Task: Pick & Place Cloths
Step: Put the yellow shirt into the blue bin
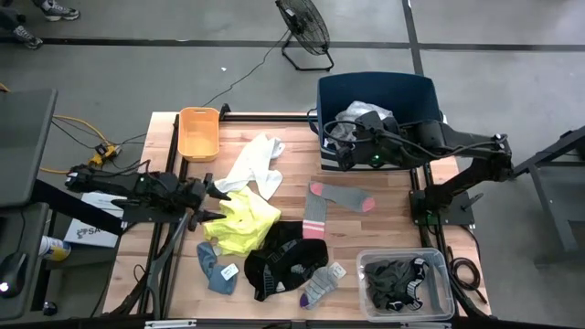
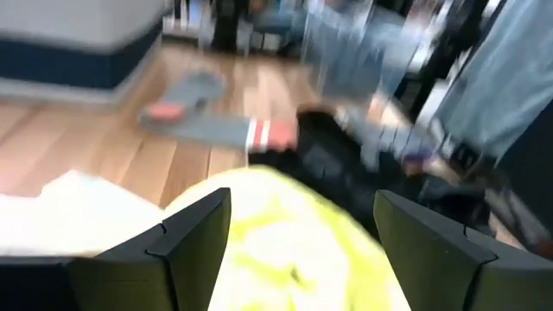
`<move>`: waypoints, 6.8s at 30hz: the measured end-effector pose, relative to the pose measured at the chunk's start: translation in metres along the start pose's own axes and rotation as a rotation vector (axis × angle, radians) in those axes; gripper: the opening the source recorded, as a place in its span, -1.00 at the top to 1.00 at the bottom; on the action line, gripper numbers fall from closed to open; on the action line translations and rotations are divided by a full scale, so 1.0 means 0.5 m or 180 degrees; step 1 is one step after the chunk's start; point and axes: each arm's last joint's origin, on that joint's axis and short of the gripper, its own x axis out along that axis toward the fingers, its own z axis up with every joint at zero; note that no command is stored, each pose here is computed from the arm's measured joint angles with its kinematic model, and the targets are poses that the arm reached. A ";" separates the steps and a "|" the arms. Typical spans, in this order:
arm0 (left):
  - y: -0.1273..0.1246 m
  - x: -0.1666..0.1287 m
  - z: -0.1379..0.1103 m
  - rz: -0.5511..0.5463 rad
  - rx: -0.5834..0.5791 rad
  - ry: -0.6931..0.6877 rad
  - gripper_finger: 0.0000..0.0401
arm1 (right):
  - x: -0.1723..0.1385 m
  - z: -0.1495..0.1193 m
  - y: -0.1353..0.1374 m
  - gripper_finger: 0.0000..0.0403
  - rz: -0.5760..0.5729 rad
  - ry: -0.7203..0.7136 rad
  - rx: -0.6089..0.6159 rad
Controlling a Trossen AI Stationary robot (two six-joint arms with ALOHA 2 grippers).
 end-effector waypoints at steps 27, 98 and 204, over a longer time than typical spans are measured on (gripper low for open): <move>0.000 0.117 -0.009 0.0182 0.0385 0.1643 -0.40 | 0.002 -0.001 0.001 -0.17 -0.0009 0.0010 -0.0141; -0.021 0.134 0.128 0.0302 0.0903 0.1340 0.84 | 0.003 -0.001 0.002 -0.17 0.0028 0.0047 -0.0183; -0.053 0.133 0.400 0.1303 0.4291 0.0706 0.84 | 0.361 -0.175 0.250 -0.50 0.3286 -0.0719 0.0449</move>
